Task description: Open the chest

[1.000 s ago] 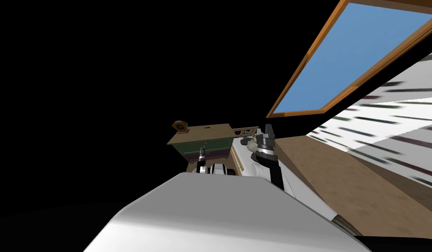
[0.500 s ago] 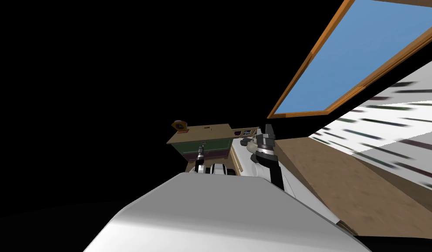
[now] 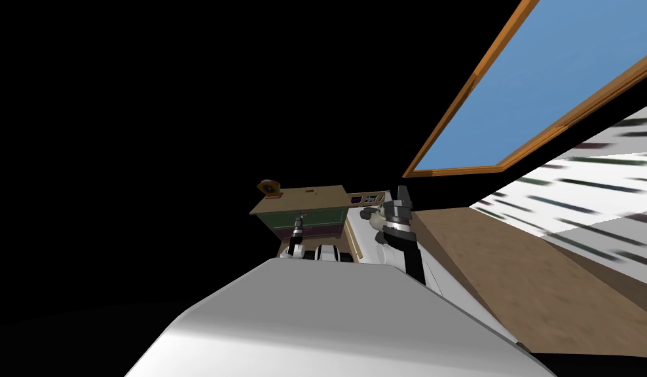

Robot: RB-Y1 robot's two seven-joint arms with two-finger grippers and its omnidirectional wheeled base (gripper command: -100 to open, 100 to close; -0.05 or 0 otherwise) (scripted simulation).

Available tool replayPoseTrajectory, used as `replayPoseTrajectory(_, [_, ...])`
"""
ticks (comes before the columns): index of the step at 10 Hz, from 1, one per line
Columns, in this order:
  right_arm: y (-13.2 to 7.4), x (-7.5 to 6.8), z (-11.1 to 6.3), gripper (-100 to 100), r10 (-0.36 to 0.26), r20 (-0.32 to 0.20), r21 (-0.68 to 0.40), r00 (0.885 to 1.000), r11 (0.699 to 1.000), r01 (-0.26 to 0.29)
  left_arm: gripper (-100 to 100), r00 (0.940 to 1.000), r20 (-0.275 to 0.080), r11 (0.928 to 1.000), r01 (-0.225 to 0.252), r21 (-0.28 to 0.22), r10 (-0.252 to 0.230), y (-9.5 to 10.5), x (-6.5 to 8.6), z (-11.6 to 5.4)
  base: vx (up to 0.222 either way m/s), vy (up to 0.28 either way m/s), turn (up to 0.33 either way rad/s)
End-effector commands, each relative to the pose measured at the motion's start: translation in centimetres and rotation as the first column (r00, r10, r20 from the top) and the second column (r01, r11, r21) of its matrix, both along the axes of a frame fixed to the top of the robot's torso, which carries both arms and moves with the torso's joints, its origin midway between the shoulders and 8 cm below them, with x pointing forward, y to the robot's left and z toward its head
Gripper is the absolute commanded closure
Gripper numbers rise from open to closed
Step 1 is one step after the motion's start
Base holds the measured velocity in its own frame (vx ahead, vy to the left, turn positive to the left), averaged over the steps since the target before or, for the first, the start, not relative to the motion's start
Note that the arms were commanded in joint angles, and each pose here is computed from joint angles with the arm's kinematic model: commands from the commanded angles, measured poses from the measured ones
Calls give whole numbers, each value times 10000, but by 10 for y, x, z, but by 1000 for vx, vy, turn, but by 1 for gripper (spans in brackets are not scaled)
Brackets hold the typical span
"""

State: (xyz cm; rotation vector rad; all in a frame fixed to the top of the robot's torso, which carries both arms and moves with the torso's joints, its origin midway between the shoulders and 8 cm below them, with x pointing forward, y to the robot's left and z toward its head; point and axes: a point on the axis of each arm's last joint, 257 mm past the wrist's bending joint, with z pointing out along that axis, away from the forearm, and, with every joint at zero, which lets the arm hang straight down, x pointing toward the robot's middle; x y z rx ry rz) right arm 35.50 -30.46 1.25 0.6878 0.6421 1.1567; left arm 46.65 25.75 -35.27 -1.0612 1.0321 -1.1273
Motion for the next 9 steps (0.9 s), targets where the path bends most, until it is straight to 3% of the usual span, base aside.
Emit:
replayPoseTrajectory(1, [0, 0, 0, 0, 0, 0, -1, 10000, 10000, 0, 100, 10000, 13, 10000, -74, -16, 74, -11, -5, -2, -5, 32, -85])
replayPoseTrajectory(6, [0, 0, 0, 0, 0, 0, -1, 10000, 10000, 0, 100, 9994, -5, 9994, -345, -15, 345, -39, -21, -10, -16, 64, -43])
replayPoseTrajectory(9, [0, 0, 0, 0, 0, 1, 1, 10000, 10000, 0, 100, 9997, -39, 9998, -223, -10, 223, -41, -9, -5, -83, -1, 37])
